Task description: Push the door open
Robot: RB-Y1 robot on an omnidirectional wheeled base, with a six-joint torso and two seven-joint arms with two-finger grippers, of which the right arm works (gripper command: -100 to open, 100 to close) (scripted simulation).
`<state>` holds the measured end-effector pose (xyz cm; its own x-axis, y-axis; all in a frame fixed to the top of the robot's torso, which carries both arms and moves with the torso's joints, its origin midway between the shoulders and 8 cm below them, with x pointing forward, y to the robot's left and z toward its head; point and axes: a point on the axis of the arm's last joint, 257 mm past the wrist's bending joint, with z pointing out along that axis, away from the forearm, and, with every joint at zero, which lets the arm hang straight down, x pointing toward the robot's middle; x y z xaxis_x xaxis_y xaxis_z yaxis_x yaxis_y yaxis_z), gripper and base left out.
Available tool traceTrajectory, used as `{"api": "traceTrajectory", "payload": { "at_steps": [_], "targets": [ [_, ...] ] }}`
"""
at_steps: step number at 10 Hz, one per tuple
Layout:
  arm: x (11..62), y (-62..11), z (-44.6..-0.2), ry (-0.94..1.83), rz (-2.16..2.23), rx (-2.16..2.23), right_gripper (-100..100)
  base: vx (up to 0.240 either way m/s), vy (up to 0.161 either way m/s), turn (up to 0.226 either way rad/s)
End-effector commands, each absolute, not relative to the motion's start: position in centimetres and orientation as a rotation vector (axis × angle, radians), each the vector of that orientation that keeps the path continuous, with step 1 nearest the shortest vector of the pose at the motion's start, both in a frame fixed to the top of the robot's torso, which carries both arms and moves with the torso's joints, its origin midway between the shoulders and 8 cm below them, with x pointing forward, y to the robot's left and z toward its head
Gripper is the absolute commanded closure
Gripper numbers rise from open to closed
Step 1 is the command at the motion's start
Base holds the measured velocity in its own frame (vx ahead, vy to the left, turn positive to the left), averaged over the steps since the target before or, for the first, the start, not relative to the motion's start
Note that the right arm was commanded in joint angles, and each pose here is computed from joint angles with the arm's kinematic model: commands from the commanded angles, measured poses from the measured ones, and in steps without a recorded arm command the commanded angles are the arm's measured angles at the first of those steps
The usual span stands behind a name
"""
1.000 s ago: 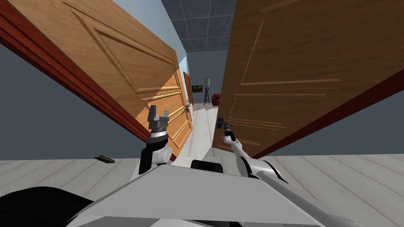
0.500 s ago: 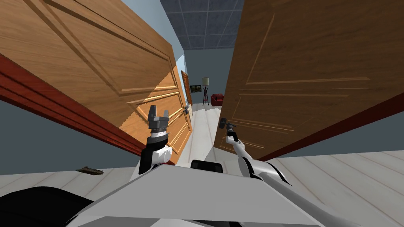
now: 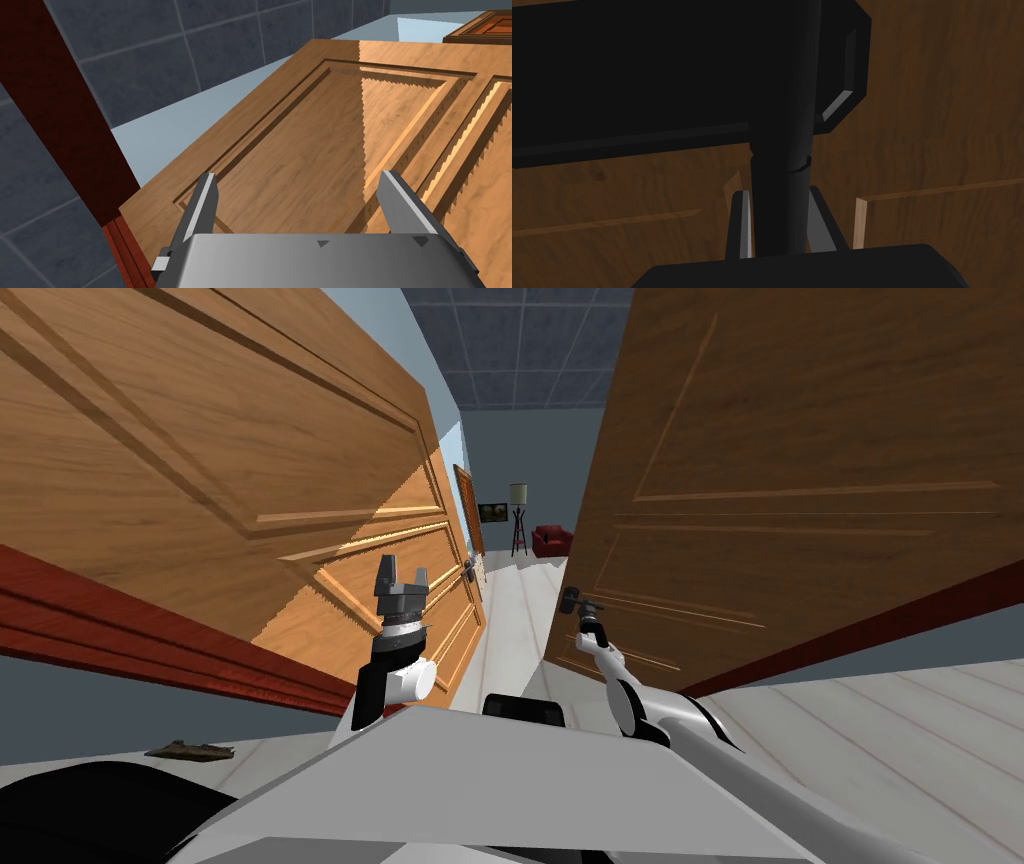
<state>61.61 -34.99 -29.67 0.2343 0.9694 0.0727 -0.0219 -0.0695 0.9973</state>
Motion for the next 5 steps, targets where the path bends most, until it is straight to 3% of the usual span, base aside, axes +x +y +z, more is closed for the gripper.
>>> {"api": "traceTrajectory", "payload": {
  "at_steps": [1, 5],
  "targets": [
    [61.3, -36.4, -29.6, 0.969, 1.069, 1.364, 100, 0.097, 0.077, -0.047],
    [60.9, -38.2, -29.7, 0.94, 1.045, 1.381, 100, 0.172, 0.108, -0.074]
  ]
}}
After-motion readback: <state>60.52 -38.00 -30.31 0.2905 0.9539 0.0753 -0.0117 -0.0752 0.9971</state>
